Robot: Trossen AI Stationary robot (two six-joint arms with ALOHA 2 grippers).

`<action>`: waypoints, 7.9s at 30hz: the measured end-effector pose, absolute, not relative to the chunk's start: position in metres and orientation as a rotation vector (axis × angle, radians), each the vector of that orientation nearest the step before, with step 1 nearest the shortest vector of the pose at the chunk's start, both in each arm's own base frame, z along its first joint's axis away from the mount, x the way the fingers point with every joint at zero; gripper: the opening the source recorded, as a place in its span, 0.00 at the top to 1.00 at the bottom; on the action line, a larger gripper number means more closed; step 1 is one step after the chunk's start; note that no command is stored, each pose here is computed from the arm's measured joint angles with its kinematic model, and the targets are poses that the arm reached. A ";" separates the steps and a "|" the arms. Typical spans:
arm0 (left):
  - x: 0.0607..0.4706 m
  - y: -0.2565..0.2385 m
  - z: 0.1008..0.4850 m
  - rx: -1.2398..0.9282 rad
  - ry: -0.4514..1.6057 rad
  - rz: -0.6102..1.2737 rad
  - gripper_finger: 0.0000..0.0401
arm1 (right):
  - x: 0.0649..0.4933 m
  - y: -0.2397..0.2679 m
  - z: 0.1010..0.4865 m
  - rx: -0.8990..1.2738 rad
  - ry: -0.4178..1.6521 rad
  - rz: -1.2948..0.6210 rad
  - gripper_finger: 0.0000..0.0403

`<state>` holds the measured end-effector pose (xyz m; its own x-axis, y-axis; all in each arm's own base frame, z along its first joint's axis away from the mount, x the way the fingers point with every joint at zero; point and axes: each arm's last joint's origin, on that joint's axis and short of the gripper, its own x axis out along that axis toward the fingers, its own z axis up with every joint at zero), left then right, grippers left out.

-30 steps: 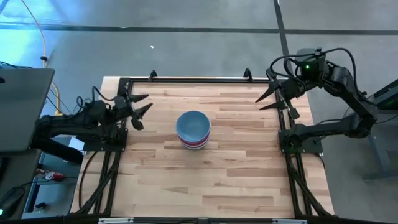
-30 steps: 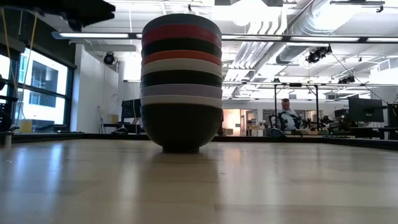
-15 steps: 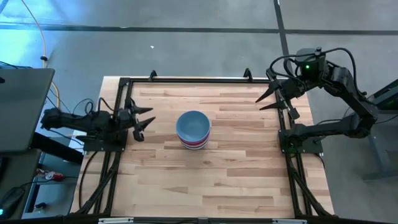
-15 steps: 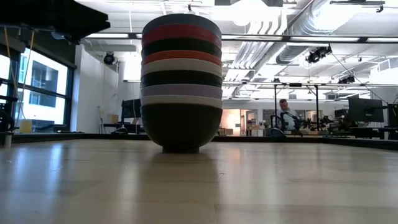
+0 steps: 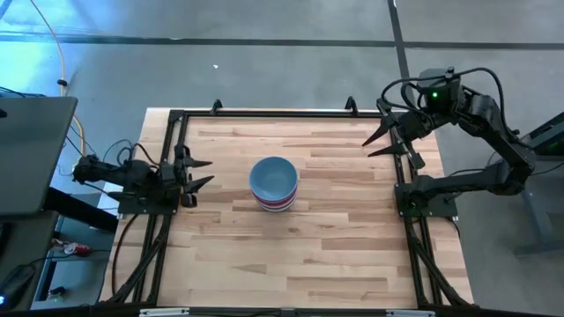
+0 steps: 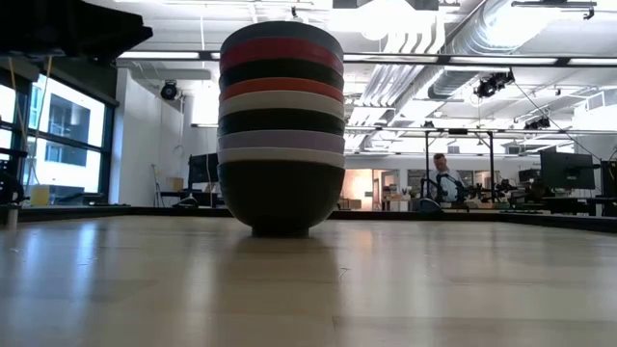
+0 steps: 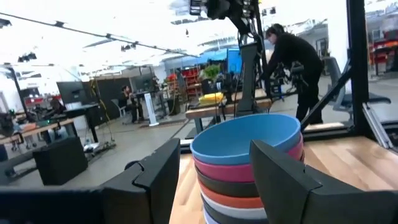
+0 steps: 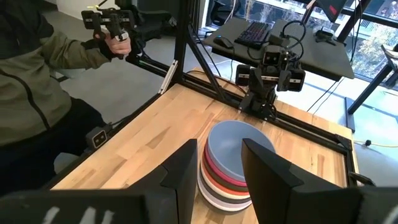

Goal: Nest bowls inside each other
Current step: Return to Home Position

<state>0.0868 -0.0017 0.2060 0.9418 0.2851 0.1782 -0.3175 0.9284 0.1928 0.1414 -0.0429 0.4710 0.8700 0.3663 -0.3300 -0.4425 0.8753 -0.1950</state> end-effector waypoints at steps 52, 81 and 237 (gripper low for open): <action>0.096 0.011 0.178 0.129 -0.115 0.120 0.63 | 0.164 -0.052 0.469 -0.237 0.259 0.490 0.71; 0.100 0.002 0.166 0.003 0.014 -0.059 0.63 | 0.166 -0.053 0.471 -0.212 0.256 0.445 0.71; 0.100 0.005 0.164 0.037 0.037 0.056 0.63 | 0.109 -0.008 0.213 -0.120 -0.078 -0.158 0.71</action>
<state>0.1004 0.0049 0.1642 0.9977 0.0569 -0.0357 -0.0556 0.9977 0.0379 0.1086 -0.0076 0.2131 0.9845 -0.1522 0.0868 0.1615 0.9804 -0.1126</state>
